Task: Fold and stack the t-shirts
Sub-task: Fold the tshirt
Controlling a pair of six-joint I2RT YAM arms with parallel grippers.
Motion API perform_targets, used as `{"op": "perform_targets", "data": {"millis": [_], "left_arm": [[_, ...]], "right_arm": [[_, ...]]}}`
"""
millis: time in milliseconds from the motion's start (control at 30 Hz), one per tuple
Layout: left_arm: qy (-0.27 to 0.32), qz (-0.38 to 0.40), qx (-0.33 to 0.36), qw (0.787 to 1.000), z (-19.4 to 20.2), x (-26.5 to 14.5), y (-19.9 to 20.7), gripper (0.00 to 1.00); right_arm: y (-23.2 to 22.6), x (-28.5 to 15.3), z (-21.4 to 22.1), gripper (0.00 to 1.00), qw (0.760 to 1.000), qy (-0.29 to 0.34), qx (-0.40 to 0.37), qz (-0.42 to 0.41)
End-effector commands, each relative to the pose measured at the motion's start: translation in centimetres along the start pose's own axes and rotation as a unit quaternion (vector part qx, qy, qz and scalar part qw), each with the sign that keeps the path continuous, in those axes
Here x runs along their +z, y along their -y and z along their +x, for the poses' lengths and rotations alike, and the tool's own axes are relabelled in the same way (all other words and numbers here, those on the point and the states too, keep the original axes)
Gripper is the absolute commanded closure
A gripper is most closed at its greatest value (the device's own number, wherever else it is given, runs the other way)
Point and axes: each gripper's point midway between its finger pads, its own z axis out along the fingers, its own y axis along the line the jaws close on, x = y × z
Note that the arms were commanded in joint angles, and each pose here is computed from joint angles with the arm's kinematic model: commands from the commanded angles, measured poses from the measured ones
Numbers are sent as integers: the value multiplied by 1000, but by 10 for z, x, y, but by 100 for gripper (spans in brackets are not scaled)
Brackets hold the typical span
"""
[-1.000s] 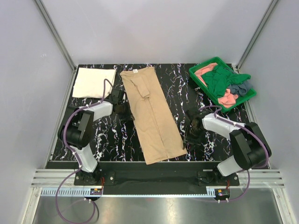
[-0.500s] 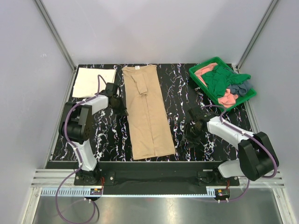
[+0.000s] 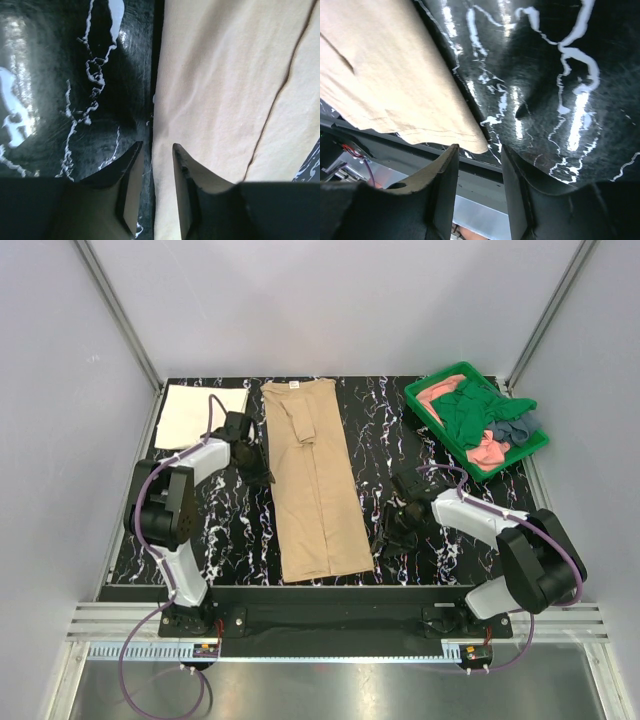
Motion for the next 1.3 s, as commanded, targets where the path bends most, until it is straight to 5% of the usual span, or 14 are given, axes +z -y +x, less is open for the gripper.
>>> {"op": "perform_targets", "data": {"millis": [0, 167, 533, 667, 733, 967, 1267], "left_arm": [[60, 0, 41, 997, -21, -39, 14, 64], [51, 63, 58, 995, 5, -64, 33, 61], [38, 71, 155, 985, 107, -93, 33, 49], [67, 36, 144, 987, 93, -95, 17, 44], [64, 41, 104, 992, 75, -91, 14, 45], [60, 42, 65, 995, 25, -78, 28, 49], [37, -1, 76, 996, 66, -70, -11, 43]], "right_arm": [[-11, 3, 3, 53, 999, -4, -32, -26], [-8, 15, 10, 54, 999, -24, -30, -15], [-3, 30, 28, 62, 998, -49, -48, 4], [-1, 30, 31, 76, 998, -40, -54, 17], [-3, 26, 31, 99, 998, -36, -54, 17], [-24, 3, 40, 100, 998, -28, -44, -37], [-20, -7, 36, 100, 999, 12, -37, -38]]}}
